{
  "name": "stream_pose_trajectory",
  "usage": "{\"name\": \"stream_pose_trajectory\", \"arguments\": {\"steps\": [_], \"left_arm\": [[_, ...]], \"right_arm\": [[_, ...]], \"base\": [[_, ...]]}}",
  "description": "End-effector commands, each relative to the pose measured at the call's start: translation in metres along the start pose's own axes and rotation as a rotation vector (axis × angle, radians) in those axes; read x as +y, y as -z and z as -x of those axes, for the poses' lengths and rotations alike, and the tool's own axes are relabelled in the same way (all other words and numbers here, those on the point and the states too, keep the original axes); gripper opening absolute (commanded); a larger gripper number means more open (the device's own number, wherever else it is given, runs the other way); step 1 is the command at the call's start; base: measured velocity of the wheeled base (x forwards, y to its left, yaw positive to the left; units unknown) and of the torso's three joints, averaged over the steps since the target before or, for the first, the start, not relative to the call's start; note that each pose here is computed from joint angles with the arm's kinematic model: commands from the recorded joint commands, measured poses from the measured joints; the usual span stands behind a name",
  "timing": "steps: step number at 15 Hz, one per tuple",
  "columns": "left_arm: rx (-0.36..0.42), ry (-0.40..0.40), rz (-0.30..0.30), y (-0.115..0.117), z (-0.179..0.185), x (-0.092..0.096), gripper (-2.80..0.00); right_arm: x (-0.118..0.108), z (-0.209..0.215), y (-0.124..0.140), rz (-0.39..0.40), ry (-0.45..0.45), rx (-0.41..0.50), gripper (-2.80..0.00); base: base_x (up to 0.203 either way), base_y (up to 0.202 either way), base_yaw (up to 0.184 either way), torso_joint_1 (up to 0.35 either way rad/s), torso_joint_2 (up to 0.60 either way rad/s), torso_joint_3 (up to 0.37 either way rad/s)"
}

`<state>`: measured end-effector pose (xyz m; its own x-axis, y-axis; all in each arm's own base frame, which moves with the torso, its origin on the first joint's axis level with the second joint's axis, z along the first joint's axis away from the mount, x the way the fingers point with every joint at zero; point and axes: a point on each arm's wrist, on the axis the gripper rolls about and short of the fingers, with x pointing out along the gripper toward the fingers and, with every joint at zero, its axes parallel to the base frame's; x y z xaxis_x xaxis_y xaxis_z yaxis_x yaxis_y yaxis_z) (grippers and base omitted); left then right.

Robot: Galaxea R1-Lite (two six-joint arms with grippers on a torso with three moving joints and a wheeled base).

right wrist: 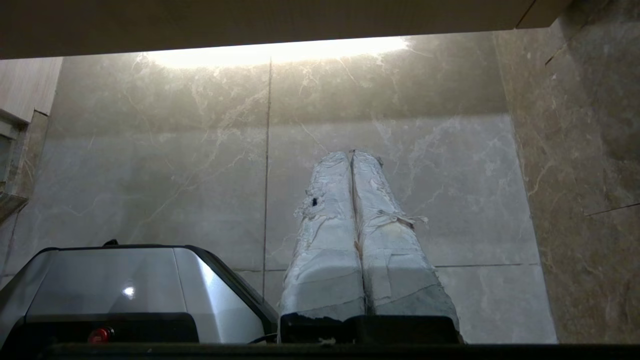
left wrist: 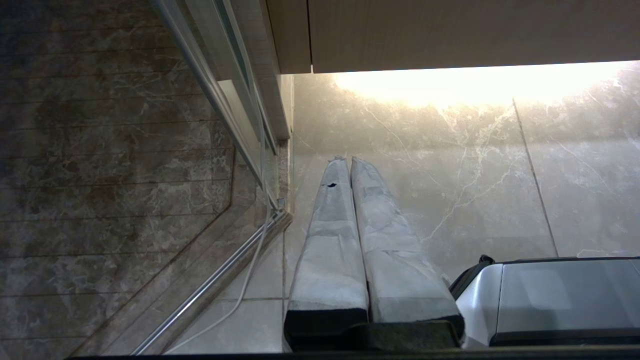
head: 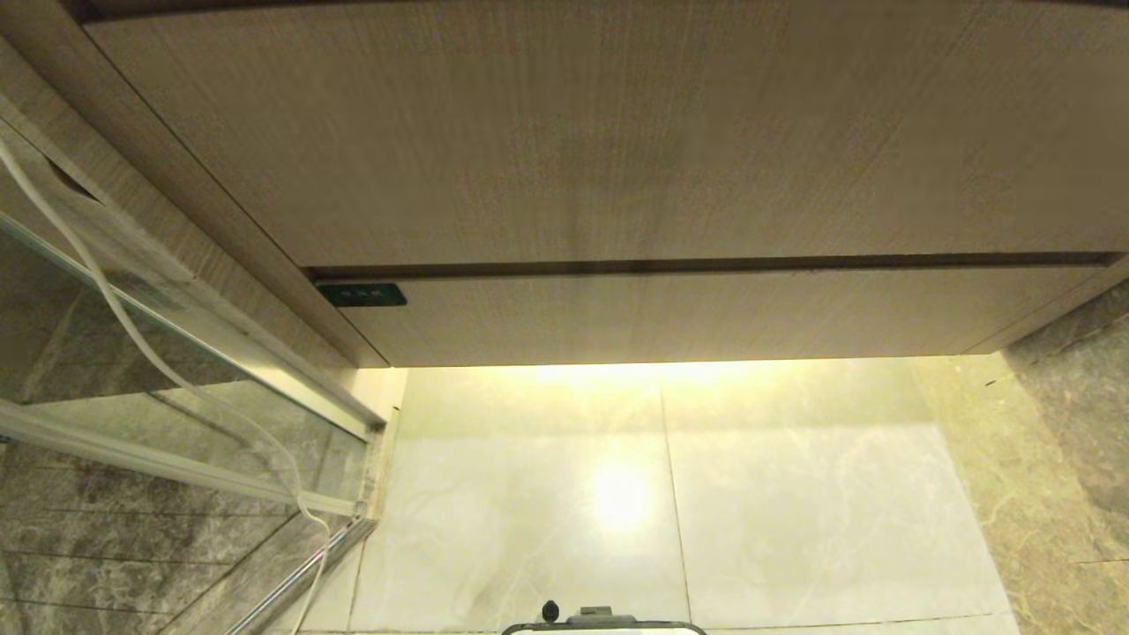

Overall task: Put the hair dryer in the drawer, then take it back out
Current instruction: Pull open the drawer

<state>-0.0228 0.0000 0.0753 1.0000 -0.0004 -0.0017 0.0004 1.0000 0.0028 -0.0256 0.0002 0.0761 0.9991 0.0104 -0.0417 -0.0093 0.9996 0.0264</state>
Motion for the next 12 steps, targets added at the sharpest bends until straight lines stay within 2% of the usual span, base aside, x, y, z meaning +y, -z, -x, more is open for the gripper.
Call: {"name": "stream_pose_trajectory", "arguments": {"steps": [1, 8, 10, 11, 12], "left_arm": [[0.0, 0.0, 0.0, 0.0, 0.0, 0.0, -2.8], [0.0, 0.0, -0.002, 0.0, 0.0, 0.0, -2.8], [0.001, 0.0, -0.002, 0.0, 0.0, 0.0, -2.8], [-0.001, 0.0, -0.001, 0.0, 0.0, 0.0, -2.8], [0.0, 0.0, 0.0, 0.0, 0.0, 0.0, -2.8]], "right_arm": [[0.0, 0.0, 0.0, 0.0, 0.0, 0.003, -2.8], [0.0, 0.001, -0.004, 0.004, 0.001, -0.013, -2.8], [0.001, 0.013, -0.041, 0.003, -0.016, -0.106, -2.8], [0.003, 0.023, -0.076, 0.003, -0.026, -0.158, -2.8], [0.004, 0.027, -0.113, 0.001, -0.037, -0.174, -2.8]], "base": [[0.0, 0.0, 0.0, 0.0, 0.0, 0.0], [0.0, 0.0, 0.0, 0.0, 0.0, 0.0], [0.0, 0.0, 0.0, 0.0, 0.0, 0.0], [0.0, 0.0, 0.0, 0.0, 0.0, 0.0], [0.0, 0.0, 0.0, 0.0, 0.0, 0.0]]}}
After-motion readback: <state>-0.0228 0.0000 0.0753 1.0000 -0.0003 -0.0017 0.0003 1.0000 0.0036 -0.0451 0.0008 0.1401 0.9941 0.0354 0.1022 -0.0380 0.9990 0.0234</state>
